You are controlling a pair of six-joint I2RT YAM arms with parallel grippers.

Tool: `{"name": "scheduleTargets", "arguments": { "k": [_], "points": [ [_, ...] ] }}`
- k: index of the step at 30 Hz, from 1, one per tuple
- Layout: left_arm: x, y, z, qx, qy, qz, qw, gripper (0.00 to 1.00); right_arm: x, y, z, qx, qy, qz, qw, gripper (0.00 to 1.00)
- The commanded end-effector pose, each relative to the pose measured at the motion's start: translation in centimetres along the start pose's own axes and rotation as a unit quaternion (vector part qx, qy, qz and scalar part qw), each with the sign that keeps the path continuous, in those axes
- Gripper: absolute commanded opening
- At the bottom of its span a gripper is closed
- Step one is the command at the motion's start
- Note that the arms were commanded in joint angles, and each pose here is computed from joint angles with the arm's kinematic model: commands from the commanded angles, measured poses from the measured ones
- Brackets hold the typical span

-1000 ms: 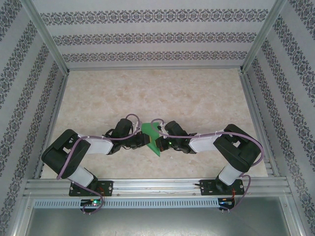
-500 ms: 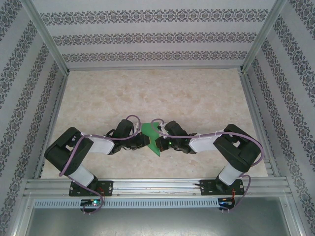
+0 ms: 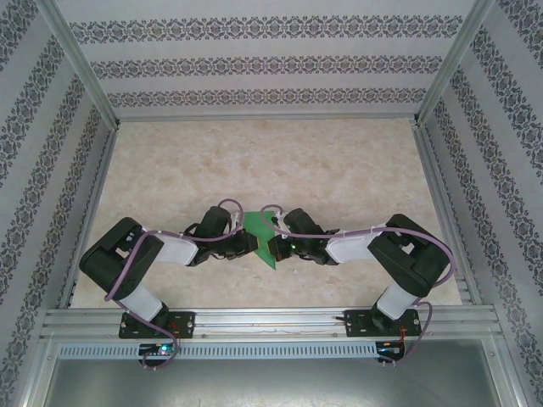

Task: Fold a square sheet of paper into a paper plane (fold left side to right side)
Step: Fold the triangle at the center of the table.

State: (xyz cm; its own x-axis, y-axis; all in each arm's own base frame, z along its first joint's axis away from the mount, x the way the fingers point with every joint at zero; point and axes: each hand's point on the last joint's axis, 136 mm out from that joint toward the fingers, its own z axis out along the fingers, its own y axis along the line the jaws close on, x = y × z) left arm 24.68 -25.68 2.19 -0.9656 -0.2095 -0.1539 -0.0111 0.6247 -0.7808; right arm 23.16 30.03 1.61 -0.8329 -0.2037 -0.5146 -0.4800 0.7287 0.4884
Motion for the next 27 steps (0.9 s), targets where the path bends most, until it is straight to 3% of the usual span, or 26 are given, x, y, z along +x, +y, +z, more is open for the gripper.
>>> {"name": "scheduleTargets", "arguments": {
  "k": [1,11,27],
  "points": [
    [0.9,2.6,0.8,-0.045,0.010,-0.003,0.999,0.13,2.4,-1.7,0.0,0.026,0.044,0.016,0.999,0.02],
    [2.4,5.9,0.9,-0.097,0.024,-0.032,0.994,0.10,0.2,-0.4,-0.9,0.001,0.019,0.021,1.000,0.13],
    [2.8,7.5,2.1,-0.114,0.035,-0.063,0.991,0.08,-2.0,-0.4,-4.5,0.005,-0.010,0.043,0.999,0.36]
  ]
}}
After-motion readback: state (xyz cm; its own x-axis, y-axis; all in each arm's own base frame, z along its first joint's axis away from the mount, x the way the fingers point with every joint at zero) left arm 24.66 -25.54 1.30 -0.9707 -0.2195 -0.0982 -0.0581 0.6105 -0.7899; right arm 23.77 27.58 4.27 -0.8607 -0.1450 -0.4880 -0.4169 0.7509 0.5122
